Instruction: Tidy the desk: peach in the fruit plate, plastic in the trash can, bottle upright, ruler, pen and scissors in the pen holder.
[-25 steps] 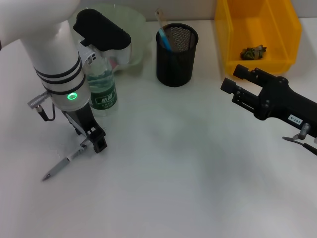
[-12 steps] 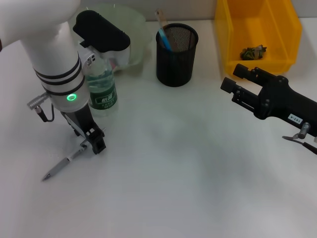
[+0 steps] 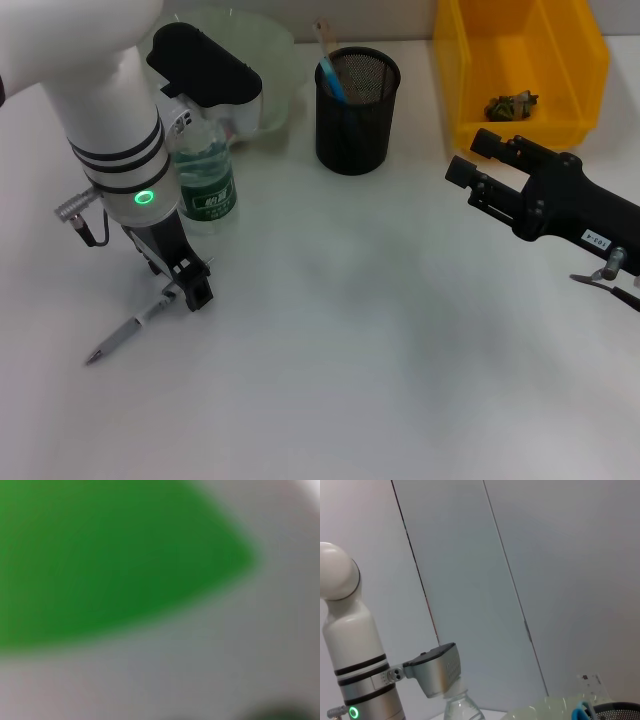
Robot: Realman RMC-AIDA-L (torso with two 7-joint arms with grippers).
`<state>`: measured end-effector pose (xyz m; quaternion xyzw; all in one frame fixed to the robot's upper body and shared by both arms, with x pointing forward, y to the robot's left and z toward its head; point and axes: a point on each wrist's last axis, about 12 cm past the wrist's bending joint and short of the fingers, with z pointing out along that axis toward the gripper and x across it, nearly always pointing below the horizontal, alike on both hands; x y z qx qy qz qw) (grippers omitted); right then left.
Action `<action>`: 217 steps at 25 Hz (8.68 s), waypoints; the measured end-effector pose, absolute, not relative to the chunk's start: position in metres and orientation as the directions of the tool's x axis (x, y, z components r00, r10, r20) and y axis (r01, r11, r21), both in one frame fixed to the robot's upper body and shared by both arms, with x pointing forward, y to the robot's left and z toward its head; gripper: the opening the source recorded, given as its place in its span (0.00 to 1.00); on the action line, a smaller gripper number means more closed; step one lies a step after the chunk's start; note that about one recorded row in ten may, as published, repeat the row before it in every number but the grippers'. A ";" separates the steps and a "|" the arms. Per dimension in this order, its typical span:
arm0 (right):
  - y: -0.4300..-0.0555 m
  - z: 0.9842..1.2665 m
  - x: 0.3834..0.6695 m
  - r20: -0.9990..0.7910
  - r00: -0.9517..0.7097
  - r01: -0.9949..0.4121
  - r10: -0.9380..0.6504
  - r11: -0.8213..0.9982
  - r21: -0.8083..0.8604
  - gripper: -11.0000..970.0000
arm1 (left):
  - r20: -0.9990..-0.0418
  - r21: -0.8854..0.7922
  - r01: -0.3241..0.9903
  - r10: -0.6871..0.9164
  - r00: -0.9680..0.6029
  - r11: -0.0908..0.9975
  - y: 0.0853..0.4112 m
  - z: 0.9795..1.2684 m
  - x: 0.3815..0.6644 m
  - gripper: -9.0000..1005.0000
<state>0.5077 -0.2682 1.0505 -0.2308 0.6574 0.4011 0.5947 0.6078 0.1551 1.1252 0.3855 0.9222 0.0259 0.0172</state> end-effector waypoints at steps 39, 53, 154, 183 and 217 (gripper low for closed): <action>-0.267 1.053 0.511 -0.969 -0.180 -0.785 0.172 0.569 0.247 0.60 | -0.016 0.066 0.721 0.723 -0.691 0.690 0.153 1.127 0.609 0.31; -0.267 1.053 0.511 -0.967 -0.184 -0.784 0.175 0.567 0.252 0.60 | -0.011 0.063 0.727 0.729 -0.684 0.683 0.153 1.125 0.610 0.25; -0.297 1.032 0.480 -0.908 -0.219 -0.603 0.356 0.683 0.413 0.60 | -0.971 0.043 0.598 0.173 -0.162 0.801 0.074 1.148 0.624 0.30; -0.305 1.055 0.463 -0.918 -0.240 -0.761 0.317 0.525 0.380 0.60 | -0.918 -0.256 0.889 -0.385 -0.100 0.379 0.244 1.125 0.537 0.43; -0.302 1.079 0.440 -0.995 -0.103 -0.980 -0.017 0.175 0.098 0.75 | -0.998 -0.041 0.984 0.044 -0.049 0.172 0.244 1.069 0.473 0.84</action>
